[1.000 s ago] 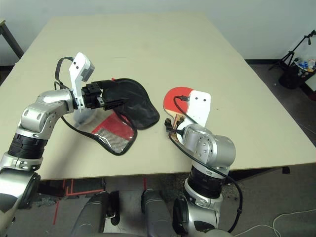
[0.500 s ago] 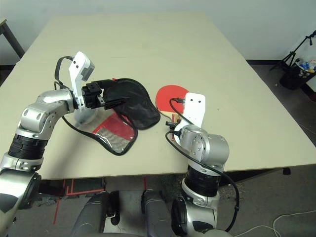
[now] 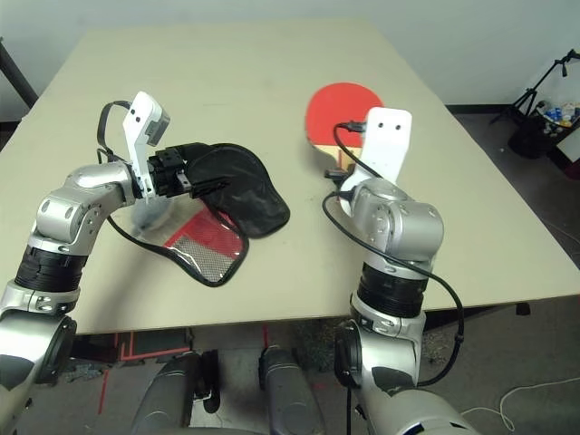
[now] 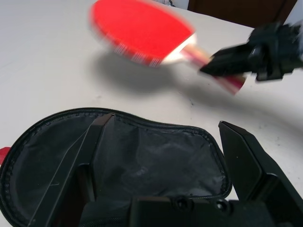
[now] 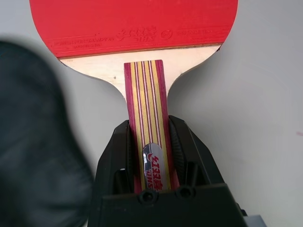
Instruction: Store the ping-pong paddle in its case and zip it.
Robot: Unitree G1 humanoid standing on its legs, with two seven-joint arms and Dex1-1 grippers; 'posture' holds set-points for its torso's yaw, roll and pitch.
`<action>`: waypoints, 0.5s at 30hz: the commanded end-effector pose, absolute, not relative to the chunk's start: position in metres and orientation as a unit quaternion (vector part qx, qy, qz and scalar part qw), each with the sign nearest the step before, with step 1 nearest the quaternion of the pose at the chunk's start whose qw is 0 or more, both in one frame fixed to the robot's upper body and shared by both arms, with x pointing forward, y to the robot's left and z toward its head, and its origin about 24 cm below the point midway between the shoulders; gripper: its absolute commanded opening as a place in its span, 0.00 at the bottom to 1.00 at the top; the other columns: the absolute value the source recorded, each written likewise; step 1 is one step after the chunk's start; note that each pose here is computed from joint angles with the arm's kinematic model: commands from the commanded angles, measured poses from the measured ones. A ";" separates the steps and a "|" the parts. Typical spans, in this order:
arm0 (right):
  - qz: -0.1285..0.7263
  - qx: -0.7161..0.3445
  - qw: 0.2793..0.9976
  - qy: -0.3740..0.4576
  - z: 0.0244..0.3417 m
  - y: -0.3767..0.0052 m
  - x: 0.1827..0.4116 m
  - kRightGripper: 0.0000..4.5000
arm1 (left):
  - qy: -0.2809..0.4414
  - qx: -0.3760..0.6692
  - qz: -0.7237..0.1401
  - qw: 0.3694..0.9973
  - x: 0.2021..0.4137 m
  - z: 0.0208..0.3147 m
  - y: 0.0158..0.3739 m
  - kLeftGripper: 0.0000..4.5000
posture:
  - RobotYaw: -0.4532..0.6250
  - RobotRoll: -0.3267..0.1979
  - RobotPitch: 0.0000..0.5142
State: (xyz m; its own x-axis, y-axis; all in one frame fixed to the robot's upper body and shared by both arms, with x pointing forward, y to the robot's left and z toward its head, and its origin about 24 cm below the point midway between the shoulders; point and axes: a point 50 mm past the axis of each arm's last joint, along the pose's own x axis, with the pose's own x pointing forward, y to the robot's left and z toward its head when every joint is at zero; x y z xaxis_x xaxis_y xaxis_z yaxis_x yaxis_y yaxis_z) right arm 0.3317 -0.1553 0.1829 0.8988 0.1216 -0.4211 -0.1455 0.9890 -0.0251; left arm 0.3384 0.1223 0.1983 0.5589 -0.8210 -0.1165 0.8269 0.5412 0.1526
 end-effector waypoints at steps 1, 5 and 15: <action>0.146 -0.060 0.960 0.233 0.183 -0.134 0.333 0.25 | 0.011 0.100 -0.468 0.878 0.340 0.202 0.125 1.00 | 0.33 0.62 0.25; 0.195 -0.088 0.945 0.249 0.181 -0.122 0.334 0.25 | 0.010 0.101 -0.463 0.881 0.339 0.202 0.128 1.00 | 0.34 0.62 0.25; 0.249 -0.127 0.922 0.269 0.180 -0.104 0.336 0.25 | 0.014 0.097 -0.445 0.890 0.336 0.198 0.136 1.00 | 0.37 0.62 0.25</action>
